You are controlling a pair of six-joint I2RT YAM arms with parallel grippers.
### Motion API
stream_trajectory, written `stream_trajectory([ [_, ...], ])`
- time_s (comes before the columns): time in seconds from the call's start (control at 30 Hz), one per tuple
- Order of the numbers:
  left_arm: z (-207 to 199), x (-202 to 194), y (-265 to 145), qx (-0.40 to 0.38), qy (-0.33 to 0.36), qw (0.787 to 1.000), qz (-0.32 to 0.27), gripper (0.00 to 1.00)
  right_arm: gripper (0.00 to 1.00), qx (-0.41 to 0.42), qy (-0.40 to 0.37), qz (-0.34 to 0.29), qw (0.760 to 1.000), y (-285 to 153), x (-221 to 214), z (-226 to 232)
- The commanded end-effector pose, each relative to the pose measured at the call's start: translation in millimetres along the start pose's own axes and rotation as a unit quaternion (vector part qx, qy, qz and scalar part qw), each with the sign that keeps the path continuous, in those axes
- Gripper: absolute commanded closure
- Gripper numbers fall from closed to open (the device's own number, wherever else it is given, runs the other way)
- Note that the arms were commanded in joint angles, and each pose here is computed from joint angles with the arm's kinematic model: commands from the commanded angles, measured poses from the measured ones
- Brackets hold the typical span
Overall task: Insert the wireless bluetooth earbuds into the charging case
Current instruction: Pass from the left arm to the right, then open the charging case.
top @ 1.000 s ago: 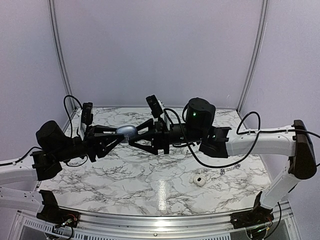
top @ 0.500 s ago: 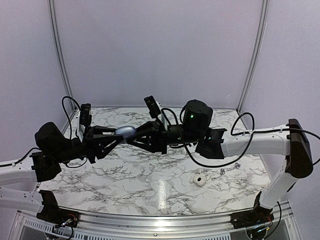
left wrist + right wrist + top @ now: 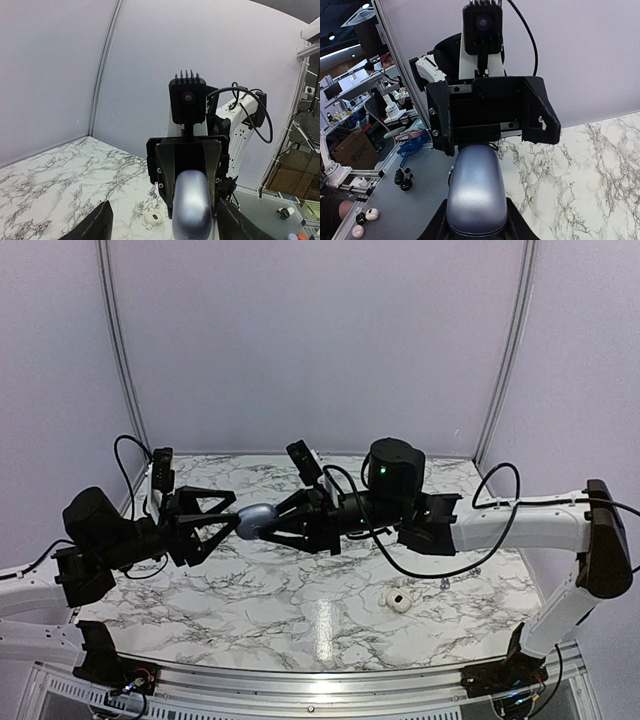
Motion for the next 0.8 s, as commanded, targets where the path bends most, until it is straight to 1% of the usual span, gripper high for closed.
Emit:
stream_trajectory([
  [0.0,2.5,-13.3,2.0,0.004,-0.012,0.999,0.044,0.26,0.96,-0.016,-0.045,0.011,0.999,-8.5,14.4,9.6],
  [0.13,-4.0,-23.9,8.1,-0.025,-0.027,0.996,0.077,0.26,0.98,-0.036,-0.050,0.026,0.998,-11.3,7.8,4.4],
  [0.27,-4.9,-22.5,12.4,-0.031,-0.033,0.996,0.081,0.26,1.00,-0.046,-0.058,0.039,0.997,-11.2,3.5,1.4],
  [0.33,-3.3,-23.7,15.5,-0.029,-0.037,0.995,0.086,0.29,1.00,-0.048,-0.063,0.046,0.996,-10.6,2.2,0.1],
  [0.57,21.1,-20.7,20.0,0.049,-0.037,0.993,0.096,0.38,1.00,-0.043,-0.076,0.056,0.995,-10.7,-1.2,3.4],
  [0.67,32.9,-15.4,19.2,0.089,-0.033,0.991,0.098,0.39,1.00,-0.039,-0.080,0.057,0.994,-11.2,-1.5,6.0],
  [0.77,38.3,-9.9,17.1,0.105,-0.034,0.989,0.094,0.39,1.00,-0.036,-0.081,0.057,0.994,-11.3,-2.0,6.9],
])
Point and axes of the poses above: each gripper's point midway between its finger pads, its own y axis out along the fingers, its own z axis along the line the jaws close on, x = y × z, the point moved 2 cm from there along -y, back along the fingers, and after that the axes turned 7 degrees about y, right-handed, at the moved point
